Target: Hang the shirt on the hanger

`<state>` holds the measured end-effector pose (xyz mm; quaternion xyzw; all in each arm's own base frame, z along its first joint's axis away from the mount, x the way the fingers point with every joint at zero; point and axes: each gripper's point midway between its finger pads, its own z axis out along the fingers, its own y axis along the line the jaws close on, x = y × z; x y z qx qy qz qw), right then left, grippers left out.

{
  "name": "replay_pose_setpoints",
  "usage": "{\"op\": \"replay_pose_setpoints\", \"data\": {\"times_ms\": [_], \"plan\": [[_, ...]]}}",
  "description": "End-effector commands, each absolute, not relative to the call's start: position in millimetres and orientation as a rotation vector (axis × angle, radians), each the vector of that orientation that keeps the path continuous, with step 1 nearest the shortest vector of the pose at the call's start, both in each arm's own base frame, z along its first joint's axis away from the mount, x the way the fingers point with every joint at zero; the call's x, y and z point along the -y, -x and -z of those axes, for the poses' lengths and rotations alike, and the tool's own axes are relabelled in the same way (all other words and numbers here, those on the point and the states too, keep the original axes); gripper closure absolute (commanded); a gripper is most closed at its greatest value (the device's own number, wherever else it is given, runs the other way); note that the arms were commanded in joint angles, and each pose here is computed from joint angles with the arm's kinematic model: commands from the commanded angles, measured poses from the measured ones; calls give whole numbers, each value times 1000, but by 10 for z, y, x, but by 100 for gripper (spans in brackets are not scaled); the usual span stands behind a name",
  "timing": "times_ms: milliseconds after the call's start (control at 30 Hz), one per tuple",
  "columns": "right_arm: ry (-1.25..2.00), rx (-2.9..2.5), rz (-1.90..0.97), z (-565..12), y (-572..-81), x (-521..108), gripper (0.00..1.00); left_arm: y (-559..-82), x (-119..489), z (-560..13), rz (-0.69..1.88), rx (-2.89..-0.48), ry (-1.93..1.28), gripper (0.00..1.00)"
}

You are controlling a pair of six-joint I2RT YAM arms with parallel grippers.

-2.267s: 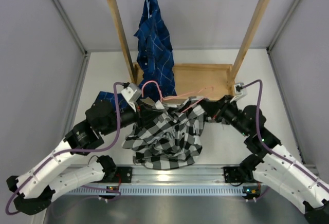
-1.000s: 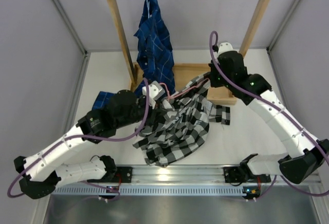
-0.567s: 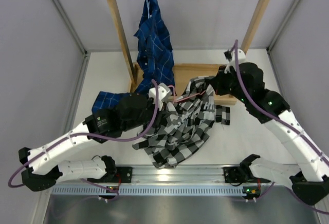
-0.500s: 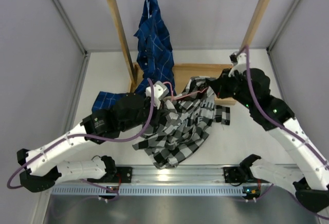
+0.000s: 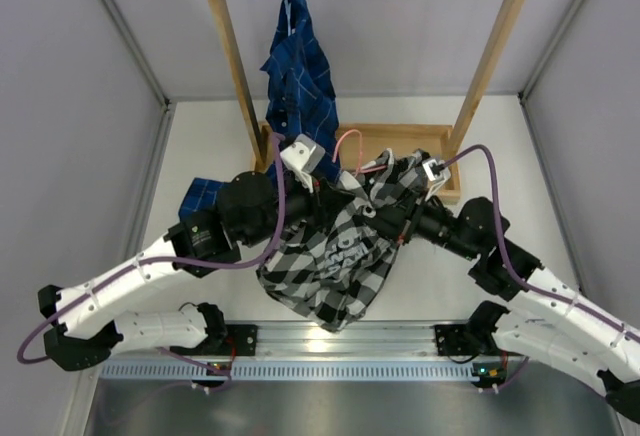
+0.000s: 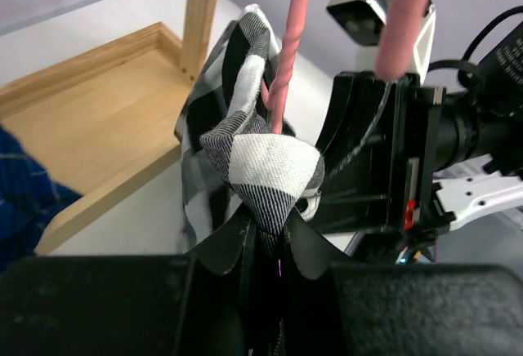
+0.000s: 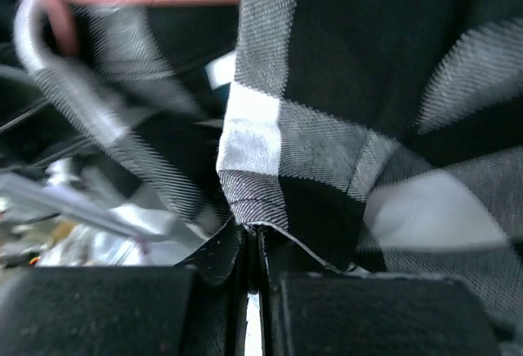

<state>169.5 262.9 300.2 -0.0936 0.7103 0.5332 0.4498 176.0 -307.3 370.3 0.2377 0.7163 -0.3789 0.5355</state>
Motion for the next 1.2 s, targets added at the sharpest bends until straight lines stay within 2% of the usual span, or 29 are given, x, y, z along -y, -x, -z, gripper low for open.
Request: {"op": "replay_pose_setpoints", "data": {"times_ms": [0,33,100,200,333,533,567,633,700,733,767,800,833,867,967,1000,1067,1167], "plan": [[350,-1458,-1599,-3676,-1273,-2842,100,-1702,3269,-4350,1124,-1445,-487,100],[392,-1443,-1632,-3666,-1194,-2893,100,-1690,3241,-4498,1156,-1366,-454,100],[422,-1405,-1662,-3740,-1096,-2928,100,-1726,3253,-4307,1149,-1378,-436,100],[356,-1438,-1583,-3725,-1212,-2875,100,-1738,3191,-4292,1137,-1370,-414,100],[218,-1521,-1440,-3511,-1399,-2660,100,-1657,3081,-4460,1132,-1326,-447,100],[266,-1577,-1381,-3139,-1397,-2657,99,-1698,3108,-4544,1046,-1401,-540,100],[279,-1581,-1384,-3102,-1385,-2670,93,-1696,3101,-4556,1047,-1397,-542,100],[324,-1610,-1376,-2950,-1340,-2684,90,-1694,3067,-4578,1048,-1391,-531,100],[334,-1667,-1342,-2769,-1323,-2641,80,-1698,3032,-4538,1036,-1394,-526,100],[334,-1671,-1323,-2719,-1296,-2567,72,-1669,2980,-4563,1038,-1379,-524,100],[323,-1684,-1302,-2681,-1290,-2501,57,-1665,2967,-4494,1028,-1386,-534,100],[316,-1763,-1245,-2487,-1277,-2406,52,-1661,2941,-4458,1017,-1388,-539,100],[334,-1705,-1229,-2635,-1217,-2267,45,-1644,2882,-4433,1007,-1389,-539,100],[336,-1728,-1178,-2676,-1172,-2113,31,-1643,2846,-4331,985,-1401,-550,100],[320,-1647,-1103,-2975,-1075,-1723,14,-1629,2805,-4166,970,-1430,-560,100],[292,-1598,-1092,-3193,-1041,-1572,11,-1537,2838,-4088,1007,-1431,-609,100],[311,-1579,-1062,-3266,-966,-1418,9,-1325,2932,-4009,1092,-1407,-730,100],[402,-1546,-1020,-3427,-898,-1363,10,-882,3109,-3829,1273,-1345,-990,100]]}}
